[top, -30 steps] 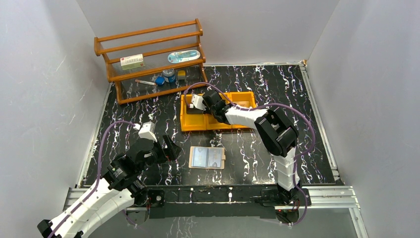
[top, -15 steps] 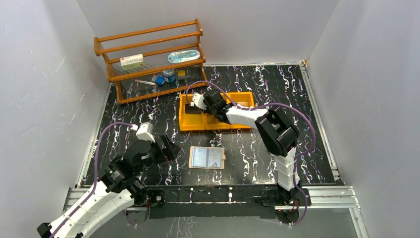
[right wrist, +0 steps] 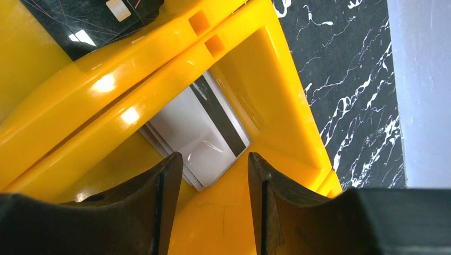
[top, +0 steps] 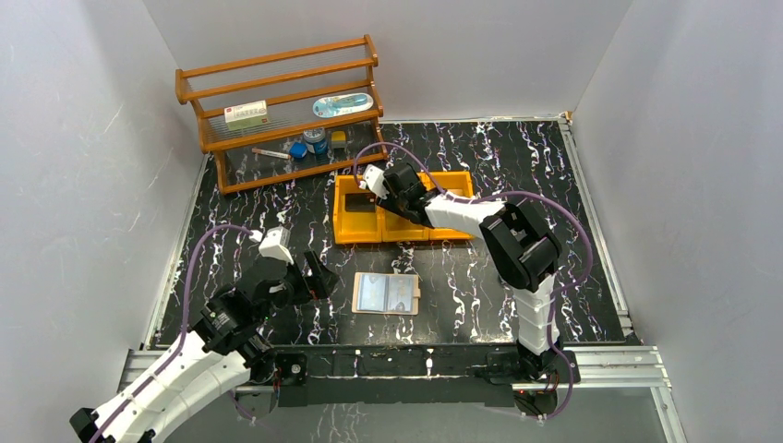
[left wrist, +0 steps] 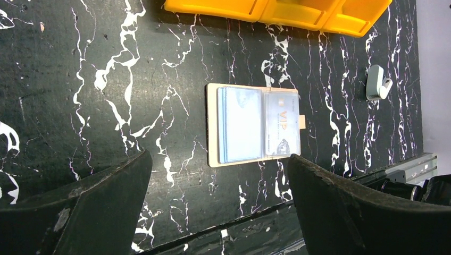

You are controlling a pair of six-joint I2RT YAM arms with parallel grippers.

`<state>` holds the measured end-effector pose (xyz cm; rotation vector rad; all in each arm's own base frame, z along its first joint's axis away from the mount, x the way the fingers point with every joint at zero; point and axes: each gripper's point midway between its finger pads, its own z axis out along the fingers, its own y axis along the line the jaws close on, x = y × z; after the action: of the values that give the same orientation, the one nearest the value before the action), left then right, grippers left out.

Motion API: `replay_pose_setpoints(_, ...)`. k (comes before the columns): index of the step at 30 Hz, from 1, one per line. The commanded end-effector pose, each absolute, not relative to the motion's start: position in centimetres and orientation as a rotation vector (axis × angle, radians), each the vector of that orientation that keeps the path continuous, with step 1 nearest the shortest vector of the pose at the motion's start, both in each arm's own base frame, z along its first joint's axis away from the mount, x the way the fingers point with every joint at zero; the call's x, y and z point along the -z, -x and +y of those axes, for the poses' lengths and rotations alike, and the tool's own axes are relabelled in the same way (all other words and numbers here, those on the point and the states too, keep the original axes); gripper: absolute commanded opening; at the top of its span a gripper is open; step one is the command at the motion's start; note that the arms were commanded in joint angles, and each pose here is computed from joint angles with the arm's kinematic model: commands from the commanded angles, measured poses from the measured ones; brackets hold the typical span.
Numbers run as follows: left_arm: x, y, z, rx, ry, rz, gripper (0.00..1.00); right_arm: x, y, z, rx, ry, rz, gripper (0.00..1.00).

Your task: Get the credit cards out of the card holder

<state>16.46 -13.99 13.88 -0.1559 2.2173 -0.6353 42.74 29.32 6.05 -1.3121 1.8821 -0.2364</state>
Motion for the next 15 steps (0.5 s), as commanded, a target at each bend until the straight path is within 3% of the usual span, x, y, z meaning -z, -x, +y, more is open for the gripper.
replay_pose_setpoints(1,-13.8,-16.4,-14.3,0.638,0.131,2.229,0.98,-9.7,-43.3,29.9,0.163,1.193,1.862,0.58)
replay_pose_setpoints(9,-13.4,-16.3,-14.7,0.639,0.111,2.257,0.98,-15.6,-42.9,29.9,0.026,0.875,1.892,0.59)
replay_pose_setpoints(12,-13.2,-16.4,-14.8,0.635,0.102,2.268,0.98,-18.9,-39.8,30.2,-0.213,0.667,1.963,0.61)
replay_pose_setpoints(15,-13.1,-16.3,-15.4,0.651,0.066,2.281,0.97,-18.5,-34.9,30.0,-0.471,0.455,2.137,0.61)
